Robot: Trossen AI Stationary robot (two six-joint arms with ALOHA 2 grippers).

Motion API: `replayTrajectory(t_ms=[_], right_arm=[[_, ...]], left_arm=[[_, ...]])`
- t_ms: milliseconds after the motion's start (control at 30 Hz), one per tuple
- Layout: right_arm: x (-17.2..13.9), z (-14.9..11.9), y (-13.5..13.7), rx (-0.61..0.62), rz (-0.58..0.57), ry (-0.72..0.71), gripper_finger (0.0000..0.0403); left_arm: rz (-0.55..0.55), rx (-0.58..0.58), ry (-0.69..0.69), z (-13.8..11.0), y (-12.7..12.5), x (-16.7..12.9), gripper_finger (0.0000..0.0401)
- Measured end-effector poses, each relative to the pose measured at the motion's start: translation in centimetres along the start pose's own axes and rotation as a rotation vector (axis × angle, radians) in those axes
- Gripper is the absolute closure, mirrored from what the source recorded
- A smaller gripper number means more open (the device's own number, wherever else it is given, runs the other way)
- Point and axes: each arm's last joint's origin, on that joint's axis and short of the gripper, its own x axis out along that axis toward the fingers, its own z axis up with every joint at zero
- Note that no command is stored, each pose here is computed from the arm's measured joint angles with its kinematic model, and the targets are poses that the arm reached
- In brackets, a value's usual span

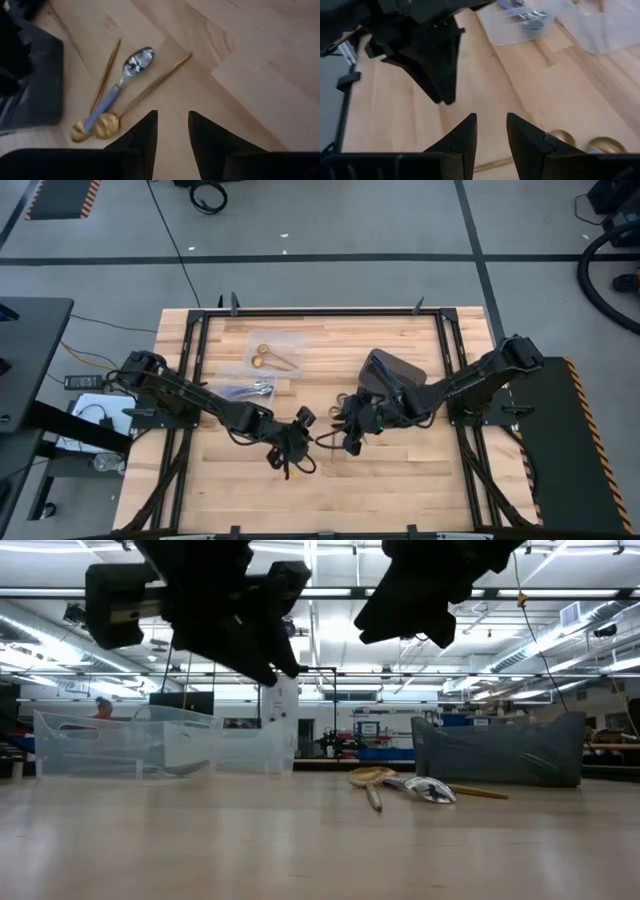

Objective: Sort silverware by color (type)
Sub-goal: Put the gold spoon into the top transparent bin

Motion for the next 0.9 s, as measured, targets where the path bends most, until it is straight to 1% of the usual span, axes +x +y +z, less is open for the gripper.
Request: replayTrajectory(t_ms=[100,167,333,433,467,533,667,900], right_arm=[[0.0,-0.8,0.4,0.004,0.032,-0.017,0.0287],[-0.1,-1.2,0.7,0.028,0.049,-0.012,0.0287],[-0.3,-2.5,1.2,0.080,0.056,0.012,0.0287],[-0.4,-3.5,1.3,0.104,0.033,0.014,0.0287],[-0.4,-3.8,1.3,0.113,0.024,0.015,0.0287],[-0.5,-4.4,1.3,0.129,0.004,0.011,0.0287],[-0.7,-5.4,1.5,0.155,-0.024,-0.017,0.0287],[-0.9,-5.6,1.7,0.159,-0.023,-0.021,0.0287]], left_arm=[[-0.030,0.026,-0.042,0.1,0.2,0.6,0.0285],[-0.053,0.050,-0.045,0.0,-0.1,1.0,0.0285],[-0.046,0.131,-0.077,0.2,-0.3,2.0,0.0285],[-0.038,0.173,-0.093,0.2,-0.3,2.4,0.0285],[-0.023,0.168,-0.110,0.4,-0.1,2.6,0.0285],[-0.033,0.149,-0.098,0.2,-0.1,2.7,0.0285],[-0.023,0.092,-0.086,-0.2,0.7,2.8,0.0285],[-0.034,0.062,-0.086,0.0,2.1,2.9,0.0285]])
